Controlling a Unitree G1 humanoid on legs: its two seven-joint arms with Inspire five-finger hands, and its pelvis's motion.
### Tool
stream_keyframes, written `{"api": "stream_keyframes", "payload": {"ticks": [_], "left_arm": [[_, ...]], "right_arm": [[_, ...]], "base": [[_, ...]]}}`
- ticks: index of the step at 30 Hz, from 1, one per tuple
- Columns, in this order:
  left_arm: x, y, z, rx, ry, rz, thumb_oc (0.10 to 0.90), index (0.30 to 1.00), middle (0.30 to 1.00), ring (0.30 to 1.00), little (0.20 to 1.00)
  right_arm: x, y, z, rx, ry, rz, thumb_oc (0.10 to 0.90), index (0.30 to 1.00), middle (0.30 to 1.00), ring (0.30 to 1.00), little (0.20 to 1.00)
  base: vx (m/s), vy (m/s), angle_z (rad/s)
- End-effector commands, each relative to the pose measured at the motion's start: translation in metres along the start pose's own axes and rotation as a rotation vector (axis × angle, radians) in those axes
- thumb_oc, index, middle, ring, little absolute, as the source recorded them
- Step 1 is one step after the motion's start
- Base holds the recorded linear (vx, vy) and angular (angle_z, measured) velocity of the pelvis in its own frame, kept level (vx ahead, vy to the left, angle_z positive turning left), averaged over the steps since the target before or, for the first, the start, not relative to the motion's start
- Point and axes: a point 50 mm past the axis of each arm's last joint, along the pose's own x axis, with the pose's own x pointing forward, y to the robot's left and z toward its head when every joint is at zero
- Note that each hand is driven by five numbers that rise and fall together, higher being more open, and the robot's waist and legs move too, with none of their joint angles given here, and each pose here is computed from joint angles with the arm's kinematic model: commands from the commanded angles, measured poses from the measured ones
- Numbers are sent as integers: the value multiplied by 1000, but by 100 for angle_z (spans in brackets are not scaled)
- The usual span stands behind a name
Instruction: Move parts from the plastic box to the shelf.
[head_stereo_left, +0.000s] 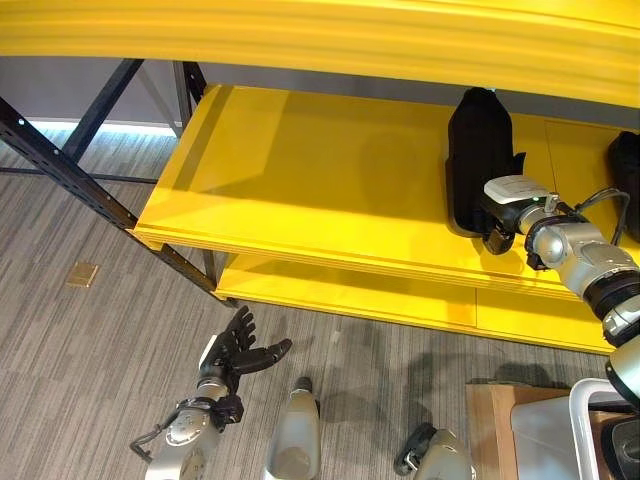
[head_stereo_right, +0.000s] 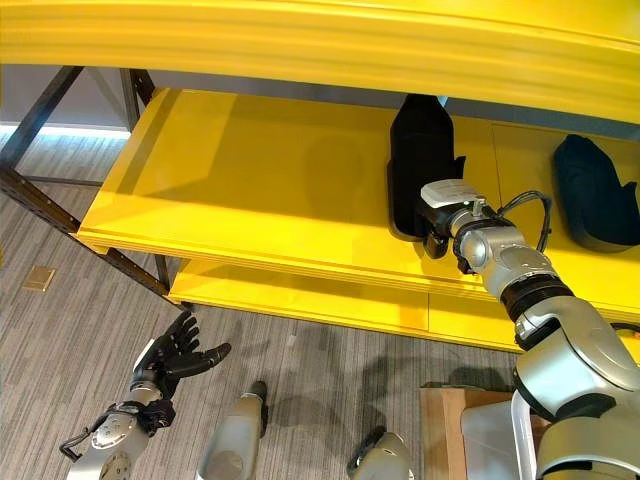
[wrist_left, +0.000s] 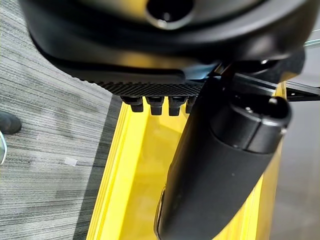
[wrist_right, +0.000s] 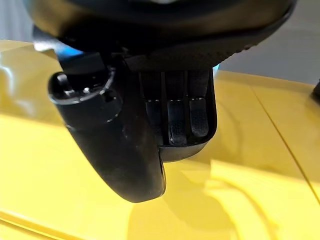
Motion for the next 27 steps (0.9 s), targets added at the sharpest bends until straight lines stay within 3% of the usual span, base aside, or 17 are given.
{"api": "stream_keyframes", "payload": {"ticks": [1, 26, 27], "left_arm": [[5, -13, 48, 26, -233, -109, 900, 1000, 1000, 1000, 1000], [6, -11, 54, 27, -254, -107, 900, 1000, 1000, 1000, 1000], [6, -11, 54, 27, -256, -107, 900, 1000, 1000, 1000, 1000]], "right_arm": [[-9, -80, -25, -6, 87, -283, 400, 300, 300, 300, 300], [-10, -84, -33, -4, 138, -304, 400, 300, 300, 300, 300], [-9, -83, -34, -1, 140, -301, 424, 333, 333, 333, 333]], "base": [[0, 0, 0], [-1, 0, 1], [0, 0, 0]]}}
